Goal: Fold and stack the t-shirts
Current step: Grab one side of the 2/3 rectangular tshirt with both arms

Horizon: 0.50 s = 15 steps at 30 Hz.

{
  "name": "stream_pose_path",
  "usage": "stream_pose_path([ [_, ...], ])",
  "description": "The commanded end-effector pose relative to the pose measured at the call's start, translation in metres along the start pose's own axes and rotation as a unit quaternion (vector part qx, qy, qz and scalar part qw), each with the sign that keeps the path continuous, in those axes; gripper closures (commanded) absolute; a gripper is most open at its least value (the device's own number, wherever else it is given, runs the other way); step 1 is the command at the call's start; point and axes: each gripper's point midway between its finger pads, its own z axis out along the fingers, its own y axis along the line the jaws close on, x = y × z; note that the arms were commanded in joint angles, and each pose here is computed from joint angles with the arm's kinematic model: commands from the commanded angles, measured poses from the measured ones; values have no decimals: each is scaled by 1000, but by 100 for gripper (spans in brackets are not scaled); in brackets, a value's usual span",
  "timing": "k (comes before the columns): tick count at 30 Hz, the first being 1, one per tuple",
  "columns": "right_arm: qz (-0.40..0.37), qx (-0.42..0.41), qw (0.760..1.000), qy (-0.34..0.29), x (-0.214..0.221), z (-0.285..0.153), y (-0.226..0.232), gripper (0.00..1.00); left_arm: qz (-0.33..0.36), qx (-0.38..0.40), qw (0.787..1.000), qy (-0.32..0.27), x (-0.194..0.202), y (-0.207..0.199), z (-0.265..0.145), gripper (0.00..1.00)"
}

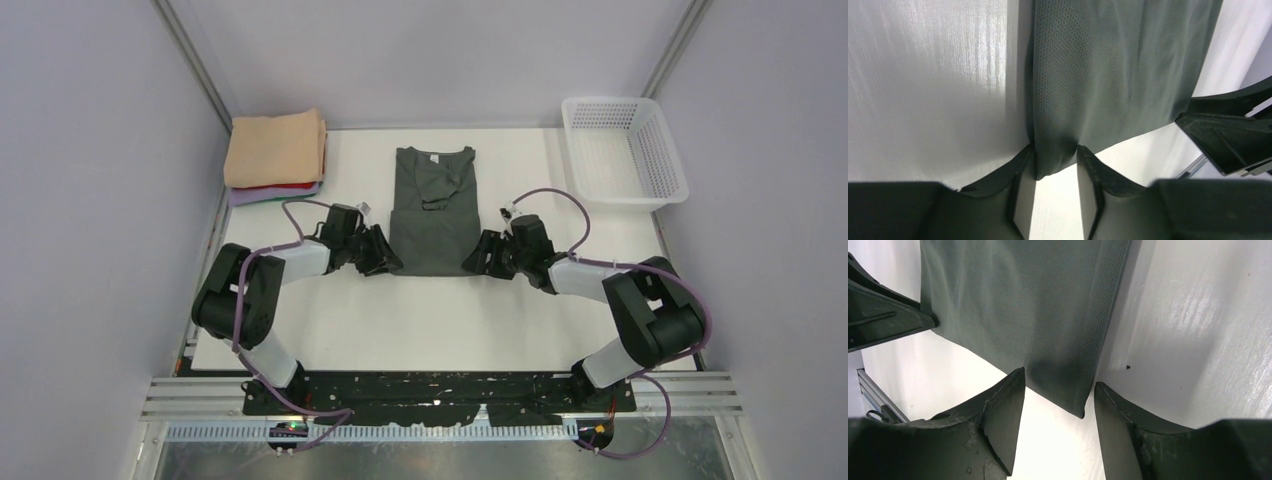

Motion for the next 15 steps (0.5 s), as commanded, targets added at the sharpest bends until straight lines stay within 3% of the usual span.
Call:
stream_pose_path([
  [1,6,8,1000,0,4,6,-4,42,6,3,1000,6,0,-4,3,66],
  [15,9,18,999,31,30,7,-12,50,9,-49,998,37,23,18,0,78],
])
